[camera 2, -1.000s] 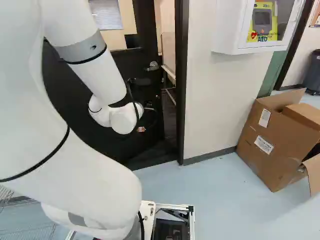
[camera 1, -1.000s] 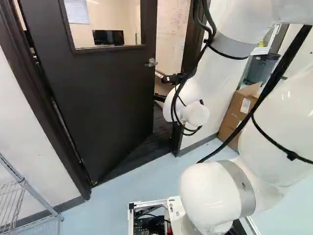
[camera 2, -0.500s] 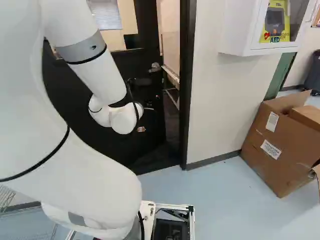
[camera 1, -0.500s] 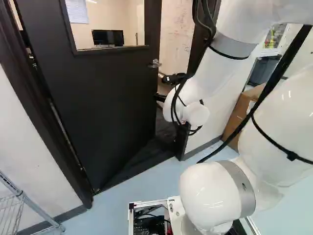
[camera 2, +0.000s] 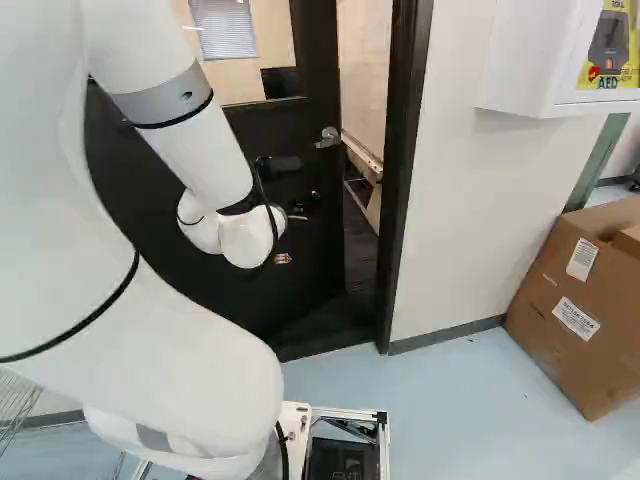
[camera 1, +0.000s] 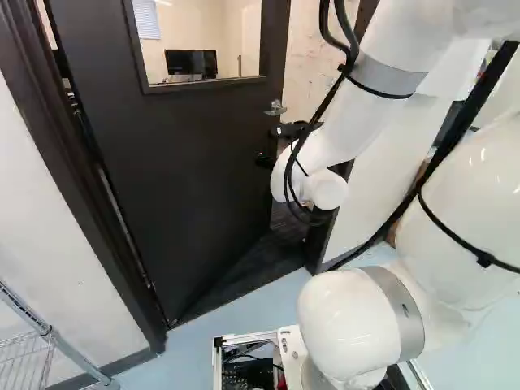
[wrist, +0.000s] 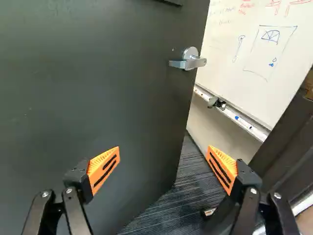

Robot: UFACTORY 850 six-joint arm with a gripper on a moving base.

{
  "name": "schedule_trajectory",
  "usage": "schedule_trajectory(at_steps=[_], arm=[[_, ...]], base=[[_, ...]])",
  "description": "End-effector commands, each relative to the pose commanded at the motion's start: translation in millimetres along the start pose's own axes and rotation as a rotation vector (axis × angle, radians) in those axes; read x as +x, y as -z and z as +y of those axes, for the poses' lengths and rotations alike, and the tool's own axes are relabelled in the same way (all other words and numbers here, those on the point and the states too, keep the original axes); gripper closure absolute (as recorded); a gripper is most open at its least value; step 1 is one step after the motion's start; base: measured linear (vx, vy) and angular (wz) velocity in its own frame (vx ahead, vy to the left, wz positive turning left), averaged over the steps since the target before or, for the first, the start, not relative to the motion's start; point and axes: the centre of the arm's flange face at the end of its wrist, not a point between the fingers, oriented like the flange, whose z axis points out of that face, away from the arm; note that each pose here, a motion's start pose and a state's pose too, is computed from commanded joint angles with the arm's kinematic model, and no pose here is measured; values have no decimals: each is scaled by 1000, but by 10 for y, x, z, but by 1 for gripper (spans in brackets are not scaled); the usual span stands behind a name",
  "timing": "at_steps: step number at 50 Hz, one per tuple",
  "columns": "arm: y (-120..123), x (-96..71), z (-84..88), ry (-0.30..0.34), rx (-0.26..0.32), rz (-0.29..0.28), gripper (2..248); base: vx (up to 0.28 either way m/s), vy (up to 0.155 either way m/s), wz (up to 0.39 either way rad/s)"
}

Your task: Open the door and move inside

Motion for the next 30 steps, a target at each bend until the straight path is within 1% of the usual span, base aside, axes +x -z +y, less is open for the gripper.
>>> schedule_trajectory(at_steps=[30], arm=[[0,0,0,0,0,0,3]], base=[[95,98,-13]])
